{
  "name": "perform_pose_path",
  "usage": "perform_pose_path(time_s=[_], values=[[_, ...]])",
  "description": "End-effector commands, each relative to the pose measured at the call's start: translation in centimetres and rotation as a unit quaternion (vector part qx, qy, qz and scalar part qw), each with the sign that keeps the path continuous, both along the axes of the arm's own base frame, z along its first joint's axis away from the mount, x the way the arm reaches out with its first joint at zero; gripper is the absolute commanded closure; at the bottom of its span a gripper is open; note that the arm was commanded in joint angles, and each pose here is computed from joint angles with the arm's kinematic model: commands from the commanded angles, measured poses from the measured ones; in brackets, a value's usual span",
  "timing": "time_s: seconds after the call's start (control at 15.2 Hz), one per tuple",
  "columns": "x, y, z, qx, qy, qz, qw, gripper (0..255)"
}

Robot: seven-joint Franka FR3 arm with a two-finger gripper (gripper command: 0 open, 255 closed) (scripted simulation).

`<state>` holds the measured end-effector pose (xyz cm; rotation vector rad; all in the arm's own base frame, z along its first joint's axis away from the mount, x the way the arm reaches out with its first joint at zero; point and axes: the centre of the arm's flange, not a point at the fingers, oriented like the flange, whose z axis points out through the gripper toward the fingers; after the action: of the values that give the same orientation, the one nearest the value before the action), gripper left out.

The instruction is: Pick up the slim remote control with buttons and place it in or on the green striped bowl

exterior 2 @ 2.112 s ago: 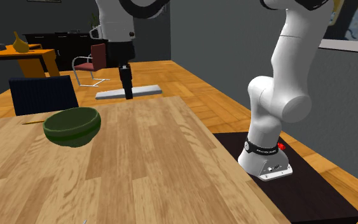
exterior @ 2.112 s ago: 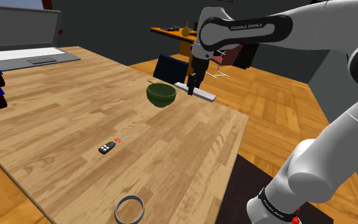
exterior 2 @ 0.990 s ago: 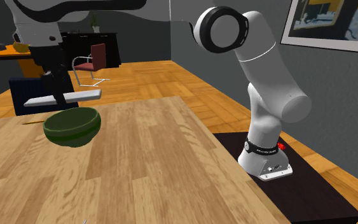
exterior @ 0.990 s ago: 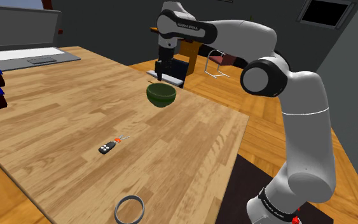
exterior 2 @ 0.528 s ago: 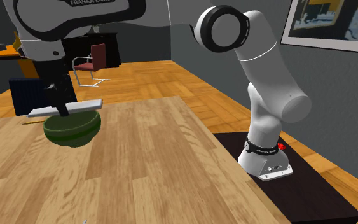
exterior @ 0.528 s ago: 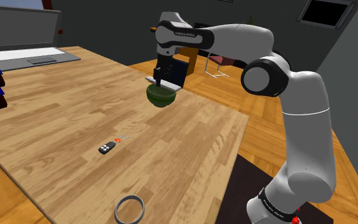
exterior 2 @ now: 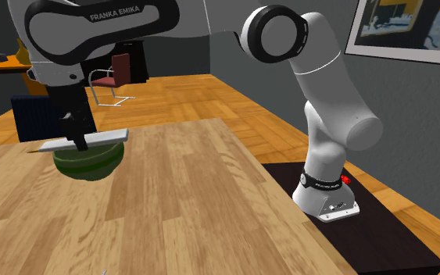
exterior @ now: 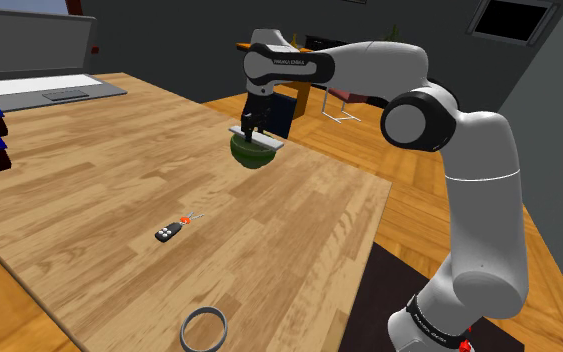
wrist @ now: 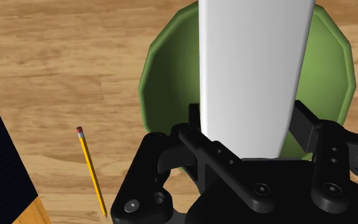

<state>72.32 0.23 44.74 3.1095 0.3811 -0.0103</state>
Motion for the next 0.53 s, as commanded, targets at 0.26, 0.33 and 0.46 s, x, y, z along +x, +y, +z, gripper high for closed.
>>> perform_pose_path(time_s=[0.26, 0.33, 0.46], values=[[-0.01, 0.00, -0.05, 0.000, 0.000, 0.000, 1.0000, 0], [0.00, 0.00, -0.05, 0.000, 0.000, 0.000, 1.0000, 0], [0.00, 0.00, -0.06, 0.000, 0.000, 0.000, 1.0000, 0]])
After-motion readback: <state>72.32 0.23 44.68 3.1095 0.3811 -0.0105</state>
